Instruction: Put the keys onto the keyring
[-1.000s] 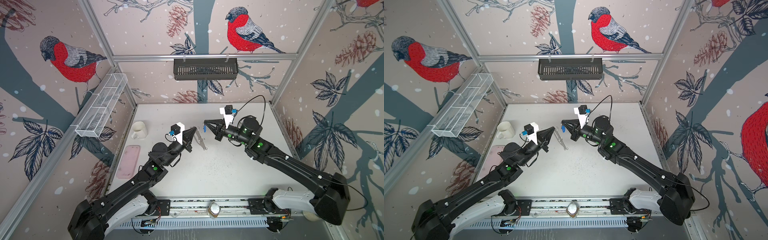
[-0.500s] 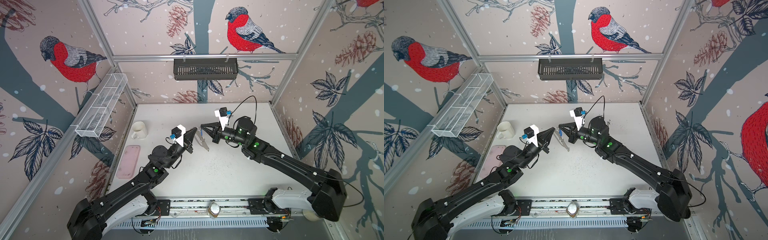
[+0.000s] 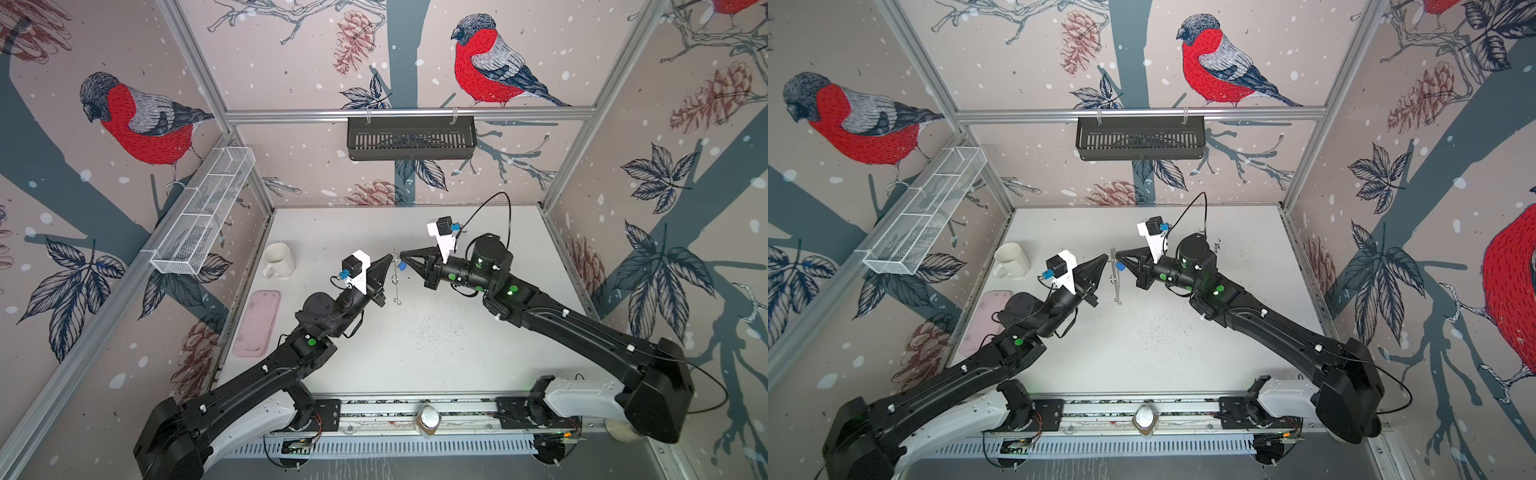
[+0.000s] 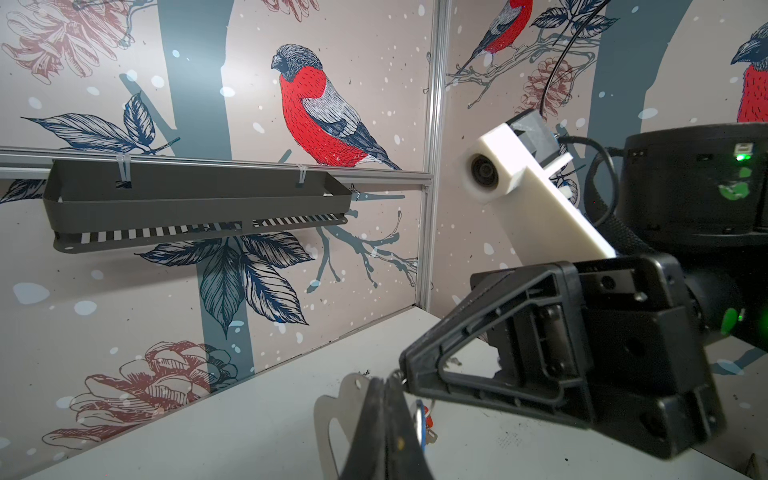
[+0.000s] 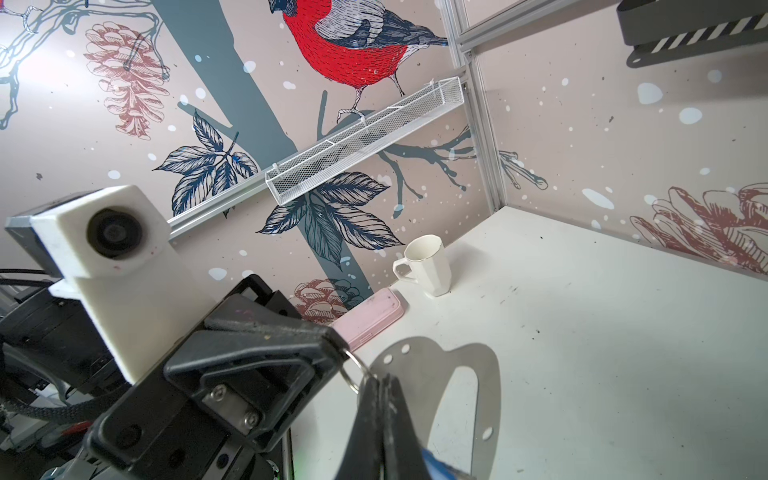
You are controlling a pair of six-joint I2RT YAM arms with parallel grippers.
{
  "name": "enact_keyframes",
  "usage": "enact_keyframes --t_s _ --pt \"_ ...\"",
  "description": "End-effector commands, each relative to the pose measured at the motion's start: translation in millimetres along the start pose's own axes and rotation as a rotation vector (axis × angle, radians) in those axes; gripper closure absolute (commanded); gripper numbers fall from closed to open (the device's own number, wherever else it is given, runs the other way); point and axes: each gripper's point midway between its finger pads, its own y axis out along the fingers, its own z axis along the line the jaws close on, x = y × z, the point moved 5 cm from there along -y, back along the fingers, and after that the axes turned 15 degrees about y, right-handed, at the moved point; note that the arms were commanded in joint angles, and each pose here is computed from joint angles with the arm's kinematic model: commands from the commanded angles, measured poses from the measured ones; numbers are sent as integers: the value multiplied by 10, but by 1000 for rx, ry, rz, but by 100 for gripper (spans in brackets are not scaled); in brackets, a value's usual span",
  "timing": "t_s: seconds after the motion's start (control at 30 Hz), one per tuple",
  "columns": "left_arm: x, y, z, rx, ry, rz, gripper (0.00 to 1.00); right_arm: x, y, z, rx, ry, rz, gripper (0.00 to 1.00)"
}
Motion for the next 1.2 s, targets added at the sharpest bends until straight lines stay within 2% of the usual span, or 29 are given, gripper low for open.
enact_keyframes --t_s 0.0,0.7,1.17 --pt "93 -11 34 27 12 -47 100 72 -15 50 14 -10 -33 100" --pt "107 -70 3 40 41 -63 100 84 -15 54 14 2 -36 100" --pt "122 -68 -123 87 124 -51 100 78 -20 92 43 23 -28 100"
